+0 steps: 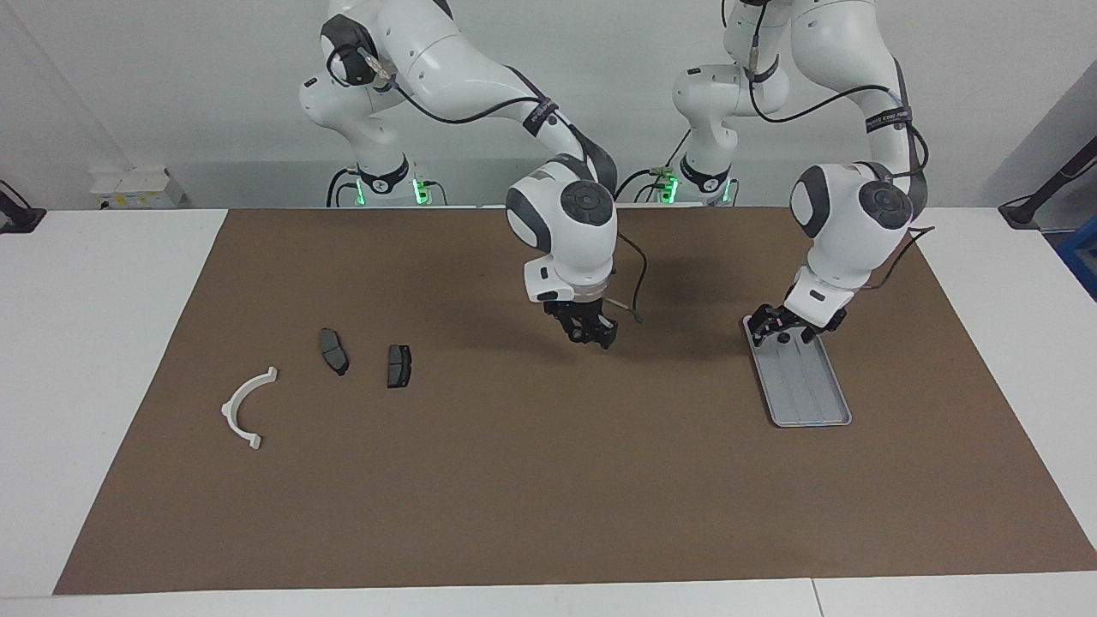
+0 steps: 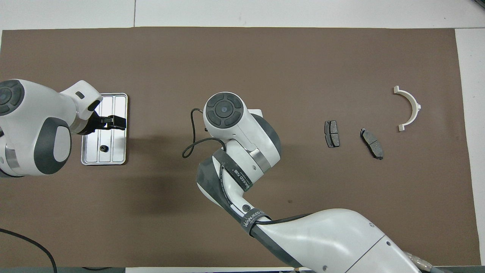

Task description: Pick bearing gear from pile to tray

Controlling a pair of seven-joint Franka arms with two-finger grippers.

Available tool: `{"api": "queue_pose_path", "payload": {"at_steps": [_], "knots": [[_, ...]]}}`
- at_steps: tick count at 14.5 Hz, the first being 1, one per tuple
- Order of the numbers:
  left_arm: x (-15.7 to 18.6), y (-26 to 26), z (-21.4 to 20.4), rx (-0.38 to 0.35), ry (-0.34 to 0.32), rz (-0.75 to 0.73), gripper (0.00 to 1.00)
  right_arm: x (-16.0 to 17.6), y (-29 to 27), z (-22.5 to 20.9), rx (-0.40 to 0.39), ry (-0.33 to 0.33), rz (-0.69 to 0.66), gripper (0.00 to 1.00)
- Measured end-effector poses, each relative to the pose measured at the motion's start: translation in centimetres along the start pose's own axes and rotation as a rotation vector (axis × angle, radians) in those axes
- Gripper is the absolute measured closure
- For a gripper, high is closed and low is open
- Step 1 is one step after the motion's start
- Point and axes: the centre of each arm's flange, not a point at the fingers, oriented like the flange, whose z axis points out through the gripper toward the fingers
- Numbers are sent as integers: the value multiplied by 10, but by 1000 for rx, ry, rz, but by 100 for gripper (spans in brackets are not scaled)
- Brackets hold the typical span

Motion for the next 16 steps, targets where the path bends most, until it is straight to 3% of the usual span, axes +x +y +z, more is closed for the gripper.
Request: {"api": "queue_pose_path", "payload": {"at_steps": [13,16], "knots": [[-1,0,2,0,-1,-12,0,2,2,49,58,12,2,58],[-1,0,1,0,0,-12,0,6,2,43,56,13,8,33]]}}
